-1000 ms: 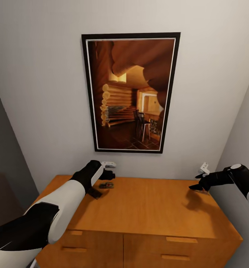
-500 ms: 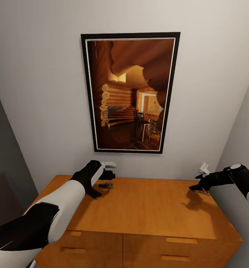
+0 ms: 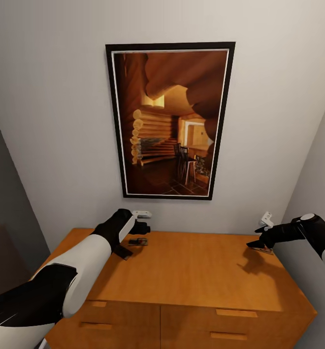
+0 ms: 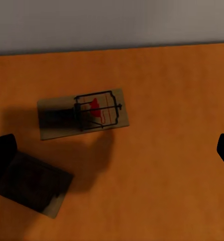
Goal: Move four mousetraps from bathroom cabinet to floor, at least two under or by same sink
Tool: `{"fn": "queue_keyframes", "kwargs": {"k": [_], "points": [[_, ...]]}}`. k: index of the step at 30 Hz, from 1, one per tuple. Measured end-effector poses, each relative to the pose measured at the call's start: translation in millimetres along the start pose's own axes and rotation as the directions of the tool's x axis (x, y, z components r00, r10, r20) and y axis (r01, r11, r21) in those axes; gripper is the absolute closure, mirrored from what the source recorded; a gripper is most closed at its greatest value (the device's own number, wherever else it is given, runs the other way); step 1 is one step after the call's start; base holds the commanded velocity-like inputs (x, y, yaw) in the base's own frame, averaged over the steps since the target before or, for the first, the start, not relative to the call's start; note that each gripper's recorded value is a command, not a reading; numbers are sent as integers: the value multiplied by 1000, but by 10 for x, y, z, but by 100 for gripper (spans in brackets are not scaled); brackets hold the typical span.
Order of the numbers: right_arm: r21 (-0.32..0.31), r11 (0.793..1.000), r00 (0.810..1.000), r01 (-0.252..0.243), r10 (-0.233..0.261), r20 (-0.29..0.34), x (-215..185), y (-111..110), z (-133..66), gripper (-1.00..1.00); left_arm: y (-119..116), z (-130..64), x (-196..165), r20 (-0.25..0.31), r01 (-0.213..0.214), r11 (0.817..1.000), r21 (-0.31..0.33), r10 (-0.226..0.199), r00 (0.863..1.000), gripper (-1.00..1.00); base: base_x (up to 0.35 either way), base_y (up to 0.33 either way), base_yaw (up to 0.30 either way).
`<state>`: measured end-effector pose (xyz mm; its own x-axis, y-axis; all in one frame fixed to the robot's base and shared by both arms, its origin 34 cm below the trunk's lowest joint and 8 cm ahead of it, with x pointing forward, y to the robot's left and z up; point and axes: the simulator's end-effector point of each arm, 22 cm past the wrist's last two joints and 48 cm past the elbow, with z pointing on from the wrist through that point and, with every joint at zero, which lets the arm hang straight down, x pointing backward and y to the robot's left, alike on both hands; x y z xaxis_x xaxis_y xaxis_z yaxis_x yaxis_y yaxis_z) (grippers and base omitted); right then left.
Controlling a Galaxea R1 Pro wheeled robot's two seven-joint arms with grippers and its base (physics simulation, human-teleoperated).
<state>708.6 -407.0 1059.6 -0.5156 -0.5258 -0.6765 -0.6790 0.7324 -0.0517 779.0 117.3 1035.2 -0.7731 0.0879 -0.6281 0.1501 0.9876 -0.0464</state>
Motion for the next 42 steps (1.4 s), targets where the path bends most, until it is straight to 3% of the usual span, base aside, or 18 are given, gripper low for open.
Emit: {"fn": "queue_keyframes", "kwargs": {"k": [16,31,42], "points": [[2,1000,1000,0,0,2,-8,-1,6,-100,0,3,7,-1,0,1000,0,0,1000,-100,0,-6,0],[3,1000,1000,1,-1,0,-6,-3,7,-100,6,32,72,-15,1,1000,-1,-1,1000,-100,0,-226,0],[3,1000,1000,1,-1,0,-4,-2,8,-100,8,37,43,2,2,1000,-2,-2,1000,-100,0,-52,0]]}}
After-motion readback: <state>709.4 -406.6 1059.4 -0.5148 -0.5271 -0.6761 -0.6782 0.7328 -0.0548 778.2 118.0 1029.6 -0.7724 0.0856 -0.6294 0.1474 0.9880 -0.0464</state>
